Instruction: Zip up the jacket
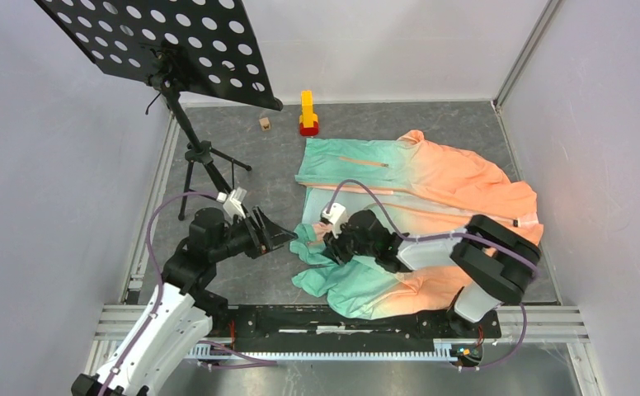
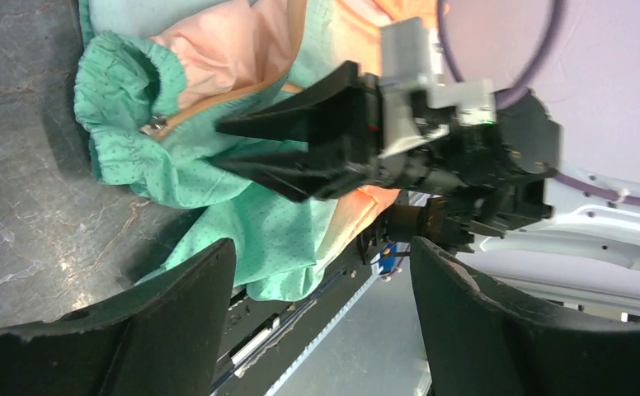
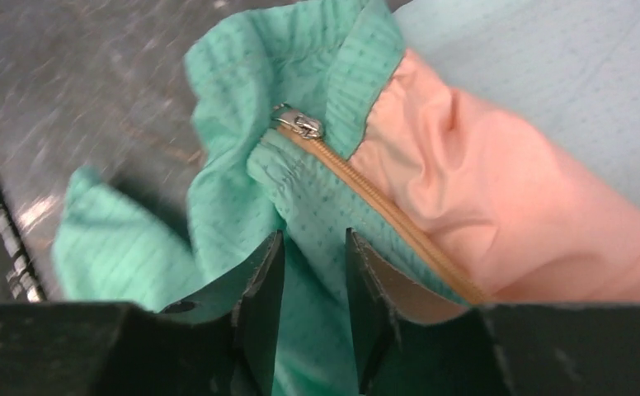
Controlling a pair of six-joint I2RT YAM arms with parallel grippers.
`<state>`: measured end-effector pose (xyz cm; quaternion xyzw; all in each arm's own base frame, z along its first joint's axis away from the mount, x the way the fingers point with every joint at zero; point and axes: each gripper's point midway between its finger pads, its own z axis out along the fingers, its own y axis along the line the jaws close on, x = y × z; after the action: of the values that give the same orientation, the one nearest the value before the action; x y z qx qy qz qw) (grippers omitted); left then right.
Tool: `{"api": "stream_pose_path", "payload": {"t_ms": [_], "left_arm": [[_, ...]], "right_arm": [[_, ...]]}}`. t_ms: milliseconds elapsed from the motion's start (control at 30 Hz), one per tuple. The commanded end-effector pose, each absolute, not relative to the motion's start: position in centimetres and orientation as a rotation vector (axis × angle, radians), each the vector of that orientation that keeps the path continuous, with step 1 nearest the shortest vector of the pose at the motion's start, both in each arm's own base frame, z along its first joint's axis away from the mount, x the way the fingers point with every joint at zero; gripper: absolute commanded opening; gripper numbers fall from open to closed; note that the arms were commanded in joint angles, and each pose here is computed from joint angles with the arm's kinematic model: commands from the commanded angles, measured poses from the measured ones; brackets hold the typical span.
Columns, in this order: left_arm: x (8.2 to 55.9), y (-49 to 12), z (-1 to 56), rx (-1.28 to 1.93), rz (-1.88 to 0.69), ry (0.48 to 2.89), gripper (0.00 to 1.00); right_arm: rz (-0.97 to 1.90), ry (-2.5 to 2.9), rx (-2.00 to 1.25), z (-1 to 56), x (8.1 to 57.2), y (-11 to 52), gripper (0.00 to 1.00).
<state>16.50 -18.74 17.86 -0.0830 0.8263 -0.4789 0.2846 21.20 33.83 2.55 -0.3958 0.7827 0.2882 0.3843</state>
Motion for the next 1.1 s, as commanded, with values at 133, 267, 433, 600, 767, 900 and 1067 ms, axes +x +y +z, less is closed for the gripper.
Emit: {"api": "stream_pose_path", "payload": {"t_ms": [133,267,433,600,767,900,1067], "left_arm": [[17.6,-19.8,16.6,-0.205,-1.264,2.161,0.77],[17.7,-19.7,17.4,-0.201,-1.25,2.136,0.76],[17.2,-18.9,17.0,-0.218,-1.203,2.156,0.76],[16.3,-18.3,17.2,-0.203,-1.178,2.174,0.76],[16.2,-18.0,17.4,-0.202,-1.167,2.157,0.77],[16.2,-18.2,17.6,-0.185,-1.172,2.161,0.77],[16.0,-18.2,17.8,-0.176,-1.178,2.159,0.78]], "right_arm": [[0.789,1.842,-1.049,9.2,21.2,34.3,0.5],[0.703,1.702,-1.206,9.7,22.4,34.8,0.51],[0.732,1.407,-1.521,9.5,21.5,37.1,0.51],[0.658,1.338,-1.696,7.1,21.7,37.0,0.49],[0.669,1.307,-1.693,6.2,21.4,37.1,0.5],[0.634,1.357,-1.741,4.2,22.2,37.3,0.5],[0.605,1.408,-1.745,2.7,22.8,37.2,0.51]]}}
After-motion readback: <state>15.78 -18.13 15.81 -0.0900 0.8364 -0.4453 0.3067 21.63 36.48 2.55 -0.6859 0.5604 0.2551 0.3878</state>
